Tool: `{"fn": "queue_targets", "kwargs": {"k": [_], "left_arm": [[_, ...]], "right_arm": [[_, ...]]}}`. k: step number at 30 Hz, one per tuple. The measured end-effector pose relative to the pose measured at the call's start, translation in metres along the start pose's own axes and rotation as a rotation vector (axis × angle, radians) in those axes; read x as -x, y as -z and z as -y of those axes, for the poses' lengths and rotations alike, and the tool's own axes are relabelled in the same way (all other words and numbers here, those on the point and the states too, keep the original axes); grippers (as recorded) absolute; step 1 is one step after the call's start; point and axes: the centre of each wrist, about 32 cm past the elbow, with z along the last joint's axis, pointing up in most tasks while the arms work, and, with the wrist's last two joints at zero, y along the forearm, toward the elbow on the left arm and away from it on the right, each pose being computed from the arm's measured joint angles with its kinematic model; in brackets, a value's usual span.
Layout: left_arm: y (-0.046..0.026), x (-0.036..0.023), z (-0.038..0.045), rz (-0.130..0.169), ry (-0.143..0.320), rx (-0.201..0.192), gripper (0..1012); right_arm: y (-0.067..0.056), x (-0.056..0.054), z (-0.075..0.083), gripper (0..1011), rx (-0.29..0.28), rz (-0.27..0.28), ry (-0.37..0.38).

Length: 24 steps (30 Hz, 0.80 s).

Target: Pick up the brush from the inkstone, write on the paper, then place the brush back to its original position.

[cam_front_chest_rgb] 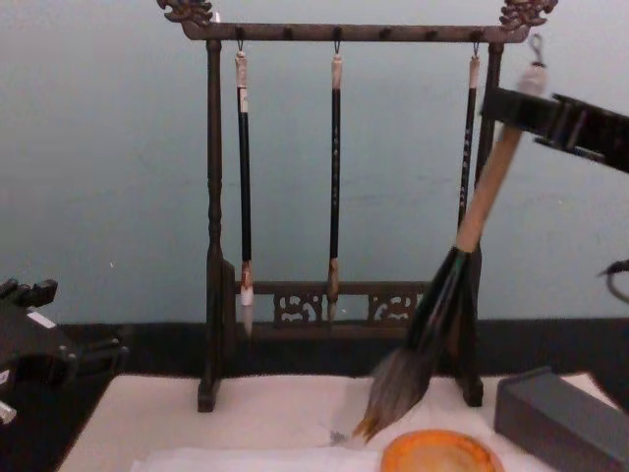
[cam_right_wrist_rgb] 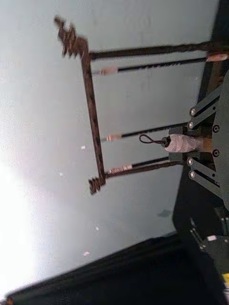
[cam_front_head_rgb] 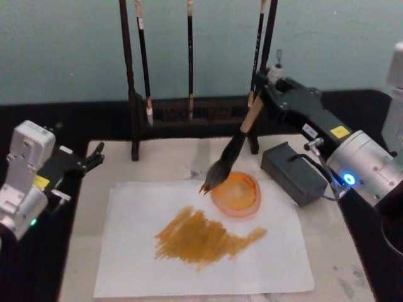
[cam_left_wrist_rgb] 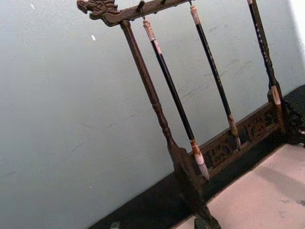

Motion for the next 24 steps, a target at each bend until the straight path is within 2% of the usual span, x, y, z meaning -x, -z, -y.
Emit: {"fn": "queue_targets", "kwargs": {"k": [3, 4, 8, 15, 18, 24], "left_arm": [[0.0000, 0.0000, 0.0000, 0.000, 0.000, 0.000, 1010], [0.0000, 0.0000, 0.0000, 0.000, 0.000, 0.000, 1010], [0.0000, 0.0000, 0.0000, 0.000, 0.000, 0.000, 1010], [0.0000, 0.0000, 0.0000, 0.000, 0.000, 0.000, 1010], [0.0000, 0.0000, 0.0000, 0.000, 0.000, 0.000, 1010], [0.0000, 0.0000, 0.0000, 0.000, 0.000, 0.000, 1009]], "right_arm": [[0.002, -0.002, 0.003, 179, -0.011, -0.045, 0.025], [0.003, -0.003, 0.004, 179, -0.018, -0.080, 0.043], [0.007, -0.006, 0.009, 179, -0.026, -0.160, 0.079], [0.014, -0.013, 0.016, 179, -0.008, -0.269, 0.144], [0.017, -0.017, 0.020, 179, 0.012, -0.305, 0.178], [0.020, -0.028, 0.027, 179, 0.048, -0.339, 0.230]]}}
